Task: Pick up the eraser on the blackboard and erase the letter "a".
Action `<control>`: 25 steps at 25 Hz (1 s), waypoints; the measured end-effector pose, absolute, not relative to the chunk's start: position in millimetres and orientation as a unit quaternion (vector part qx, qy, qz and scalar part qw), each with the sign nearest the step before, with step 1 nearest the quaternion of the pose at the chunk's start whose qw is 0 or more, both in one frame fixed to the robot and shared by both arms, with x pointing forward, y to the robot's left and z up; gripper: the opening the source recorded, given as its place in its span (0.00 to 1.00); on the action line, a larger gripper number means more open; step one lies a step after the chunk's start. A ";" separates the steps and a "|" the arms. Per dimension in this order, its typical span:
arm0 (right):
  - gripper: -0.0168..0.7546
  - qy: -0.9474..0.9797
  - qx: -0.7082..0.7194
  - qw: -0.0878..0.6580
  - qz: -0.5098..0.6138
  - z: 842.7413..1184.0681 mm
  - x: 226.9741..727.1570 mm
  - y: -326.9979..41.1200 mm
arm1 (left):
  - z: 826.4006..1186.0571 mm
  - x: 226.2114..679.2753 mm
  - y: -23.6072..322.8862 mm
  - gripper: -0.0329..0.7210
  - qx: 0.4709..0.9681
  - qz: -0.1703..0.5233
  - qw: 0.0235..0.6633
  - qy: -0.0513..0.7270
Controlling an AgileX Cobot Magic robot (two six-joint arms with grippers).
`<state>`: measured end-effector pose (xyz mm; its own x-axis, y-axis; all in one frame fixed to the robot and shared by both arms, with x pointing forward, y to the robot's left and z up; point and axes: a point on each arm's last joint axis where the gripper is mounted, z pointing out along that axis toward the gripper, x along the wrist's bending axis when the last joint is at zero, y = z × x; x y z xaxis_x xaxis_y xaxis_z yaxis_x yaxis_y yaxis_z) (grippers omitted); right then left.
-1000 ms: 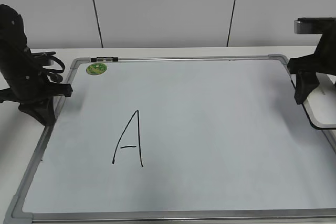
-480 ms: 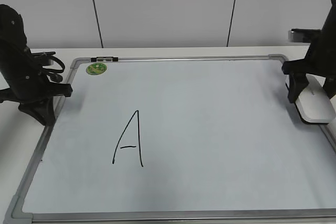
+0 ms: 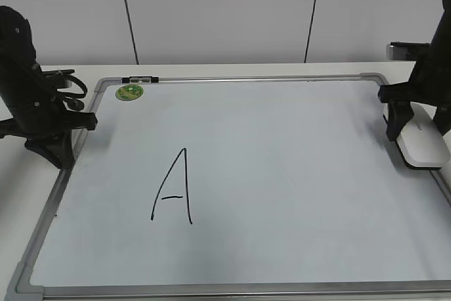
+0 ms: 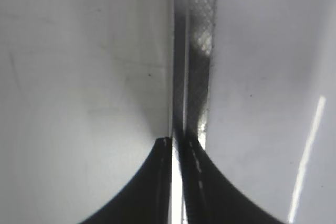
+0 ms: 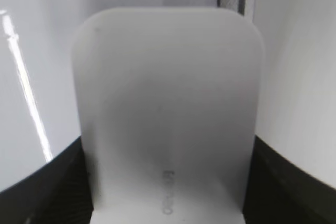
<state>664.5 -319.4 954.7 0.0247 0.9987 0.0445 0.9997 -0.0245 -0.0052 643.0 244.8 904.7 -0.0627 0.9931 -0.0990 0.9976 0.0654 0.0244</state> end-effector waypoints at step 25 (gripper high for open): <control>0.70 -0.702 -0.711 0.027 -0.006 934.2 675.6 -324.8 | 904.7 643.0 244.6 0.08 0.683 -0.025 0.045 0.728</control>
<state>675.6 -324.8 934.2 0.0137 0.9988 0.0475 0.9995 -0.0123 -0.0301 643.0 244.6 904.7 -0.0618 0.9930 -0.1002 0.9976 0.0645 0.0243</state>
